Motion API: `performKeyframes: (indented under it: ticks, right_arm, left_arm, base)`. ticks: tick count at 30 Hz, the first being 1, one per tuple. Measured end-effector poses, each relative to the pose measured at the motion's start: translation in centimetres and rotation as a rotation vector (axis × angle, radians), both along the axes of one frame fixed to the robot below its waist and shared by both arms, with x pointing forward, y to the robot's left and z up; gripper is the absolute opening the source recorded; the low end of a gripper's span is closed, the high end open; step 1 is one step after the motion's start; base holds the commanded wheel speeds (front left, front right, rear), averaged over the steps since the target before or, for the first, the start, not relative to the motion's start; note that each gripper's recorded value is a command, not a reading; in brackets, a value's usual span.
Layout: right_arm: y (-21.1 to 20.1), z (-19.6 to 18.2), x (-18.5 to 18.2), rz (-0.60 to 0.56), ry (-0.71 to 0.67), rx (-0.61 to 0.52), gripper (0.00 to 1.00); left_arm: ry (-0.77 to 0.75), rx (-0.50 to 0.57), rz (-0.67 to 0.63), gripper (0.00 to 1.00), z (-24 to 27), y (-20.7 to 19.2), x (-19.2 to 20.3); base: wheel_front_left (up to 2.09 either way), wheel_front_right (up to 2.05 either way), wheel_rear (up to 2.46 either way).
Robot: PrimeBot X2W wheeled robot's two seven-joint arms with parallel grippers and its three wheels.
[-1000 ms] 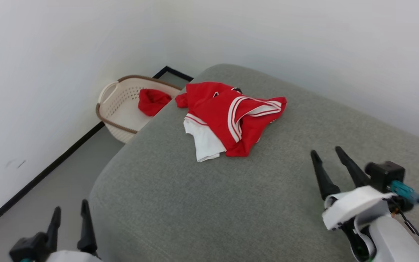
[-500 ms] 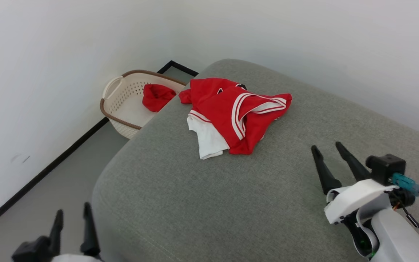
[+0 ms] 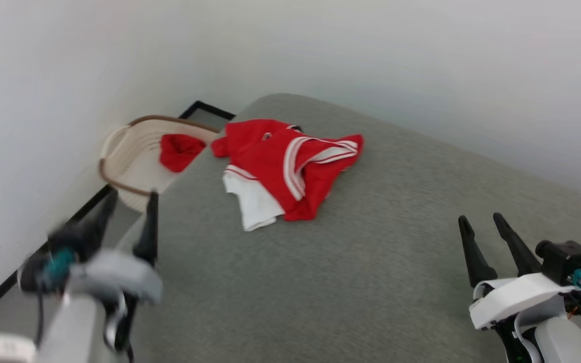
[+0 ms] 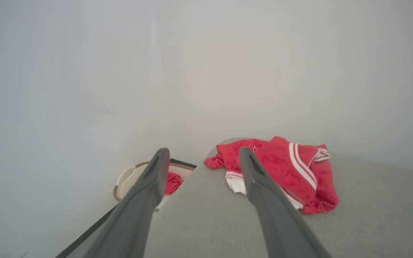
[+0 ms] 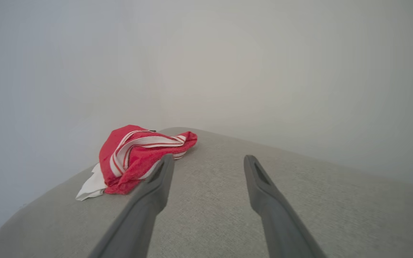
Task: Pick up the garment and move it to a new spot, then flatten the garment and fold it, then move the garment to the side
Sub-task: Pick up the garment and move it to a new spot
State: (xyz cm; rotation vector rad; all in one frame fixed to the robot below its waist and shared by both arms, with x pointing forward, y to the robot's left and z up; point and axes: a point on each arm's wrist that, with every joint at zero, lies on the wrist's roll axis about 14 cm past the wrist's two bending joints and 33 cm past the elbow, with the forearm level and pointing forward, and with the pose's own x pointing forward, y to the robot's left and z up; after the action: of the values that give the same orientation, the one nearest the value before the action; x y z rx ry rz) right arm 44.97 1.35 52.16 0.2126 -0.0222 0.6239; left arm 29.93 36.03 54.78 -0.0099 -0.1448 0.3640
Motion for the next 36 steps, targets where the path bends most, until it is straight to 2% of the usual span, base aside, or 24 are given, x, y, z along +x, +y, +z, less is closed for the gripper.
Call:
performKeyframes:
  ticks: [4,9,12,16,20,23,31,36]
  right_arm:
    - [-1.6,1.1,0.2,-0.036,-0.033,0.014,1.0]
    - [-4.6,1.6,1.3,-0.112,-0.054,0.026,1.0]
    - [-6.8,0.8,1.6,-0.165,-0.036,0.029,1.0]
    - [-9.5,-0.2,1.7,-0.236,-0.013,0.034,1.0]
    - [-12.2,-1.4,1.6,-0.303,0.013,0.025,1.0]
    - [-13.5,-2.3,1.4,-0.33,0.031,0.008,1.0]
    - [-16.9,-4.1,2.3,-0.393,0.057,-0.041,1.0]
    - [-18.1,-5.8,2.5,-0.417,0.09,-0.064,1.0]
  left_arm:
    - [-0.02,0.051,-0.08,1.0,3.3,-0.2,4.4]
    - [0.012,0.041,-0.163,1.0,5.9,-0.6,10.4]
    - [0.078,0.02,-0.21,1.0,5.6,-1.3,13.9]
    - [0.24,0.026,-0.285,1.0,3.0,-3.0,18.0]
    - [0.439,-0.021,-0.378,1.0,-1.0,-5.8,20.9]
    - [0.619,-0.039,-0.437,1.0,-4.6,-7.4,21.7]
    - [0.911,-0.156,-0.531,1.0,-11.8,-10.6,23.1]
    - [1.014,-0.223,-0.546,1.0,-15.7,-11.8,23.7]
  base:
    - [0.0,0.0,0.0]
    - [0.0,0.0,0.0]
    - [0.0,0.0,0.0]
    - [0.0,0.0,0.0]
    - [0.0,0.0,0.0]
    - [0.0,0.0,0.0]
    - [0.0,0.0,0.0]
    - [0.0,0.0,0.0]
